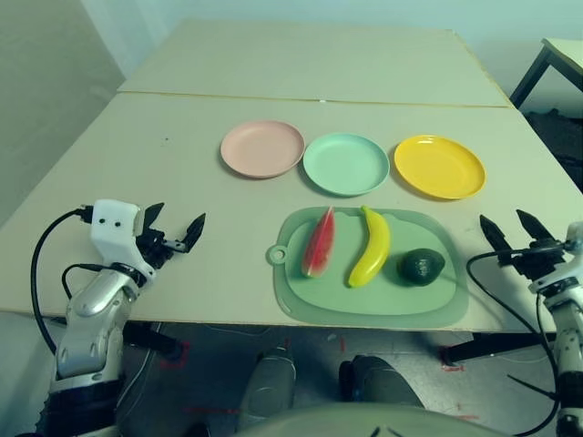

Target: Place the fruits into color-matched plates.

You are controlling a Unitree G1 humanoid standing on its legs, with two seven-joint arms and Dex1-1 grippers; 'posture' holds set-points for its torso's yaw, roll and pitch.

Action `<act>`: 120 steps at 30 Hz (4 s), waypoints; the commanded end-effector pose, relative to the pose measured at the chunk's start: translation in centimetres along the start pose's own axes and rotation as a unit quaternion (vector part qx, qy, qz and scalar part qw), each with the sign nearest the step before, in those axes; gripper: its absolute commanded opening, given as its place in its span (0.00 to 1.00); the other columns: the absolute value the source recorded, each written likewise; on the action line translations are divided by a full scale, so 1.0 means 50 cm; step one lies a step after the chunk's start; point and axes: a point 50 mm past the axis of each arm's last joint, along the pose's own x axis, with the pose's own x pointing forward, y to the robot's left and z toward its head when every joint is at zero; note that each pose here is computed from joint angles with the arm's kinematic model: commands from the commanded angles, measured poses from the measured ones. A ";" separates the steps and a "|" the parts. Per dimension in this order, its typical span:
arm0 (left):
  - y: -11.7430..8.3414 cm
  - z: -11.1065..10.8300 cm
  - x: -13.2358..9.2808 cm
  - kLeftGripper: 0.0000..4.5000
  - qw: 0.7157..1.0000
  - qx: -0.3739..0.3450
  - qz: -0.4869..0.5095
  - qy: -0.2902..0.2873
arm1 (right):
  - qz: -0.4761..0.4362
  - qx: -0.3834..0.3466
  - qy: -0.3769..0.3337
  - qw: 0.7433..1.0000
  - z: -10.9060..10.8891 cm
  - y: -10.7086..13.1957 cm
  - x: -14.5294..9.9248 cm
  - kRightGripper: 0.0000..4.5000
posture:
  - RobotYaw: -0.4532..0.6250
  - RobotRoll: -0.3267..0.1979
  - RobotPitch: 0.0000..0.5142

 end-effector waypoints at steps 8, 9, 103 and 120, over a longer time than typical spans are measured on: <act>-0.014 -0.018 -0.014 1.00 1.000 -0.015 -0.012 0.002 | 0.002 -0.001 0.015 1.000 0.004 -0.007 -0.012 1.00 | 0.59 0.62 0.23; -0.012 -0.020 -0.017 1.00 1.000 -0.017 -0.010 0.004 | 0.002 -0.002 0.017 1.000 0.004 -0.008 -0.013 1.00 | 0.59 0.62 0.24; -0.093 0.011 -0.014 1.00 0.876 0.045 -0.480 0.020 | 0.576 -0.491 0.367 0.541 0.113 0.261 0.148 0.65 | 0.49 0.62 0.13; -0.095 0.016 0.003 1.00 0.883 0.030 -0.468 0.021 | 0.554 -0.527 0.348 0.543 0.176 0.244 0.191 0.64 | 0.49 0.62 0.13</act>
